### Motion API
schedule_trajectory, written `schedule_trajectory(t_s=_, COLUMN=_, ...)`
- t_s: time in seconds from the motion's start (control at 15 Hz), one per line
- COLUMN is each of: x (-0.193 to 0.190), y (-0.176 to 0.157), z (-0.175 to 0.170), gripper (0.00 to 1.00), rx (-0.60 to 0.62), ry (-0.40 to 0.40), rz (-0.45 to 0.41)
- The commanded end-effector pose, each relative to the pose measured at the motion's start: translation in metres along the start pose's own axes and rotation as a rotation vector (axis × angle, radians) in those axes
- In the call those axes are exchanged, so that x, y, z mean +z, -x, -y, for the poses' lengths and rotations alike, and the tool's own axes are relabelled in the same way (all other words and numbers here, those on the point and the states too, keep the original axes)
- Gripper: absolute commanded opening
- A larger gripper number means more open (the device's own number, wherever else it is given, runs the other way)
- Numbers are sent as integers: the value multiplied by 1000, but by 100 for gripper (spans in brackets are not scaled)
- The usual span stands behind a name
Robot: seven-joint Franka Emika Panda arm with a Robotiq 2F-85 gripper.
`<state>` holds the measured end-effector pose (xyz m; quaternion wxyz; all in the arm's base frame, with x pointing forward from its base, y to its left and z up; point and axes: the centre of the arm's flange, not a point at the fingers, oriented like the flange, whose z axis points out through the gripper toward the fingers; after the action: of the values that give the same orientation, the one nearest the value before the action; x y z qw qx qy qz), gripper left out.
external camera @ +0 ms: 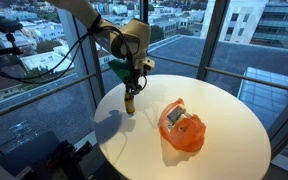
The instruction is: Remove the yellow and brown bottle from the plastic bag and place it on the table
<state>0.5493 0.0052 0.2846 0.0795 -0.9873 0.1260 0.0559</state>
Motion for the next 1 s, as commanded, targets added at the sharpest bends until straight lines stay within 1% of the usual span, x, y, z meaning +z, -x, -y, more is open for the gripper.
schedule_trajectory(t_s=0.0, x=4, y=-6, z=-3, gripper=21, rx=-17, ry=-34, rz=4)
schedule_trajectory(t_s=0.27, x=10, y=-8, z=-8, gripper=21, rx=-16, ry=-44, rz=15)
schedule_trajectory(t_s=0.73, x=14, y=-9, z=-15, gripper=21, rx=-9, ry=-40, rz=21)
schedule_trajectory(t_s=0.8, x=14, y=-10, z=-16, gripper=29, rx=-7, ry=-40, rz=22)
schedule_trajectory(t_s=0.87, x=14, y=-10, z=-17, gripper=40, rx=-5, ry=-39, rz=22)
schedule_trajectory(t_s=0.93, x=13, y=-9, z=-18, gripper=59, rx=-5, ry=-38, rz=20)
